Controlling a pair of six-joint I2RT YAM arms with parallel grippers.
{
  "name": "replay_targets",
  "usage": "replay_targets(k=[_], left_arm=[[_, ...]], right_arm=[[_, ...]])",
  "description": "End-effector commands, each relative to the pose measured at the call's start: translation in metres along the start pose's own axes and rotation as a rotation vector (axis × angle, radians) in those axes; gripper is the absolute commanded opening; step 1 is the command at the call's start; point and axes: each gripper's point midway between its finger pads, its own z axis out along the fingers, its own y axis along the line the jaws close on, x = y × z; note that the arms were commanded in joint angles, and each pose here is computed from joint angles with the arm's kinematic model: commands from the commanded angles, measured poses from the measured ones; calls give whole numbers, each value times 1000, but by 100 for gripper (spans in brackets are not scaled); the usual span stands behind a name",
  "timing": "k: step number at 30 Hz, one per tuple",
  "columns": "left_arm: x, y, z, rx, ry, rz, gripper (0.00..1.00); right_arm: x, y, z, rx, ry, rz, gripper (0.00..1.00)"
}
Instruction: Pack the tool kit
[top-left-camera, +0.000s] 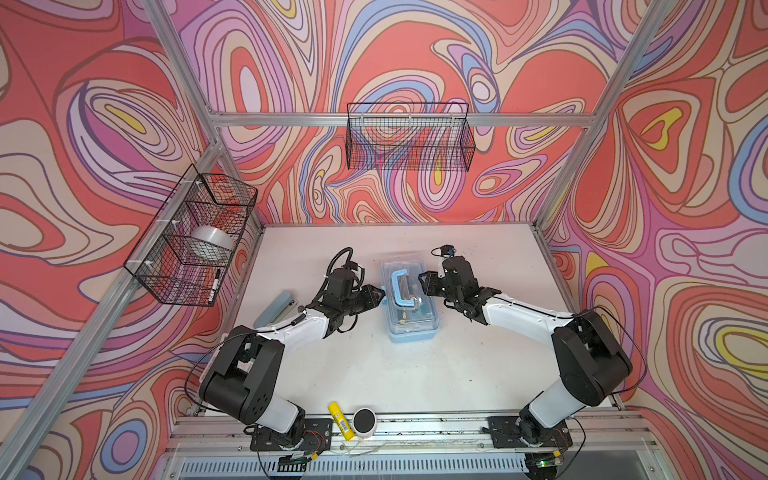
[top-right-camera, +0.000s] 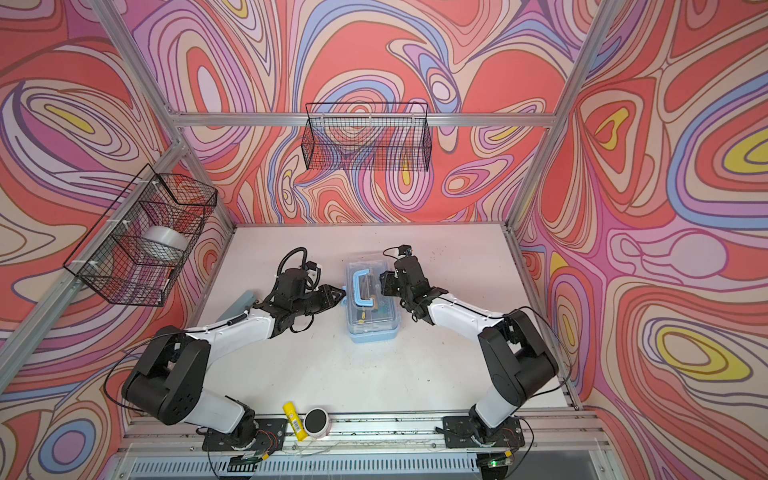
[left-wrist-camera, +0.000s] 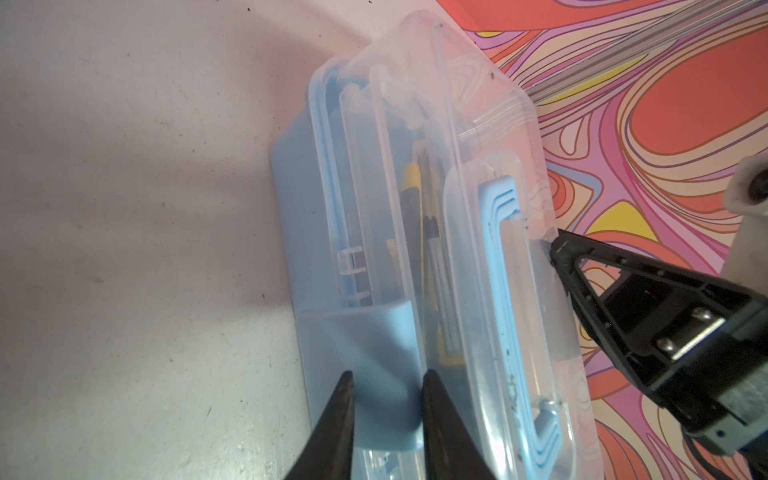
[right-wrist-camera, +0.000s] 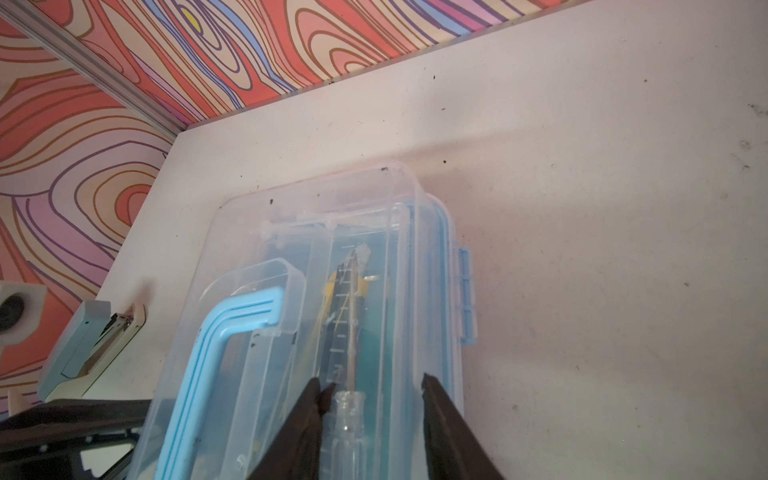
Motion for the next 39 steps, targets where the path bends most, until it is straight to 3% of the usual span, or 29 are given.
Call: replay_targets(k=[1,13,18,29,39], left_arm=[[7,-1,9,28,28,-12,27],[20,0,22,104,56,-77,25],[23,1,19,120,57,-87,31],[34,2,13,126,70,-62,33],[51,-4,18,138,101,-24,35]], right_arm=[[95,-34,6,94,321,-12,39],[101,-32,7,74,342,-1,38],[106,-32,7,77,371,9,38],[115,-34,-18,78,412,23,50],[134,-6,-29,-113,471,97,53]])
